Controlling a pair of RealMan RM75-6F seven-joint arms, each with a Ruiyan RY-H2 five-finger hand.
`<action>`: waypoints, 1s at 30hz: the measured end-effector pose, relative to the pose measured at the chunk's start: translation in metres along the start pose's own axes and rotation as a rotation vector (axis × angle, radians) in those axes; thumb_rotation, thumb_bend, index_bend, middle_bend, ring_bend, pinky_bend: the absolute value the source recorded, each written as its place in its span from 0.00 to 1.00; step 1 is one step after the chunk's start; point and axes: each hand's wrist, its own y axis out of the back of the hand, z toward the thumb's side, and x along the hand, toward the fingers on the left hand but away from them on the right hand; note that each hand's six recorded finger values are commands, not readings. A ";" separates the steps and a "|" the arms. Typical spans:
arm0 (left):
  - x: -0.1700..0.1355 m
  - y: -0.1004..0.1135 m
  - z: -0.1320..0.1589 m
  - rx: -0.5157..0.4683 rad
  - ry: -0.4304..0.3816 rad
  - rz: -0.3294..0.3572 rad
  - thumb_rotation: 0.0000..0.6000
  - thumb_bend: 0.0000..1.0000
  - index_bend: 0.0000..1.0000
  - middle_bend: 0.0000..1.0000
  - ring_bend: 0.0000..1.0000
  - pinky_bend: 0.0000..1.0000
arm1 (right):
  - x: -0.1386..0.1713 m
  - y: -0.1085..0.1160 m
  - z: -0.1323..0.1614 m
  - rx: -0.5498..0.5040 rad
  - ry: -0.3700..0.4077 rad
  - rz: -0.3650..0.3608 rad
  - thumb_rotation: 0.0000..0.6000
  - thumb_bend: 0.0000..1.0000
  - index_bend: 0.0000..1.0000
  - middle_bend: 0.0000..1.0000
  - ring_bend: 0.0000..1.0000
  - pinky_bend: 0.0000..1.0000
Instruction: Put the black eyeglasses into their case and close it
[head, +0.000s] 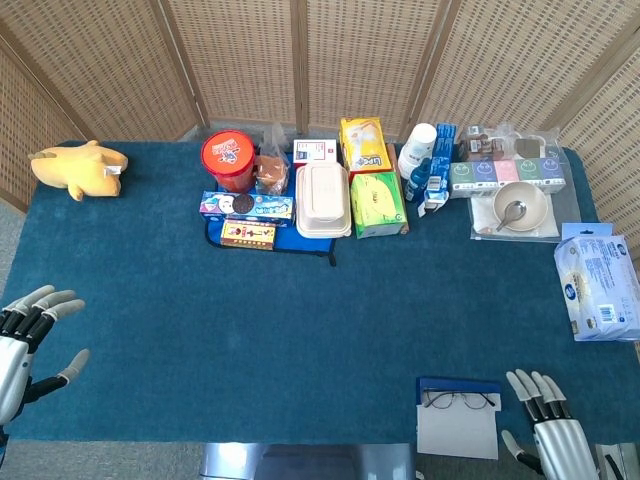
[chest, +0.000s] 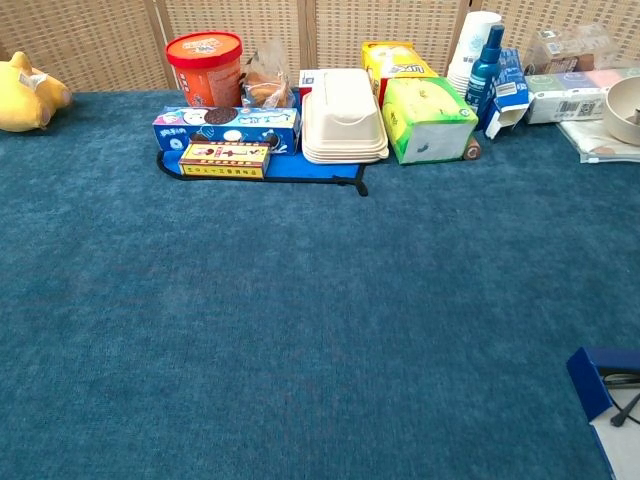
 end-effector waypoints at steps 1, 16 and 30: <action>0.000 0.001 0.001 0.000 -0.002 0.000 1.00 0.23 0.26 0.25 0.16 0.19 | 0.003 -0.002 -0.001 0.002 -0.003 0.000 0.97 0.30 0.00 0.07 0.05 0.14; 0.002 0.007 0.003 -0.006 -0.017 0.015 1.00 0.23 0.26 0.25 0.16 0.19 | 0.033 -0.019 -0.008 -0.002 -0.041 -0.012 1.00 0.30 0.00 0.05 0.05 0.13; 0.001 0.011 0.005 -0.001 -0.022 0.020 1.00 0.23 0.26 0.25 0.16 0.19 | 0.044 -0.034 -0.007 -0.005 -0.052 -0.013 1.00 0.30 0.00 0.04 0.04 0.12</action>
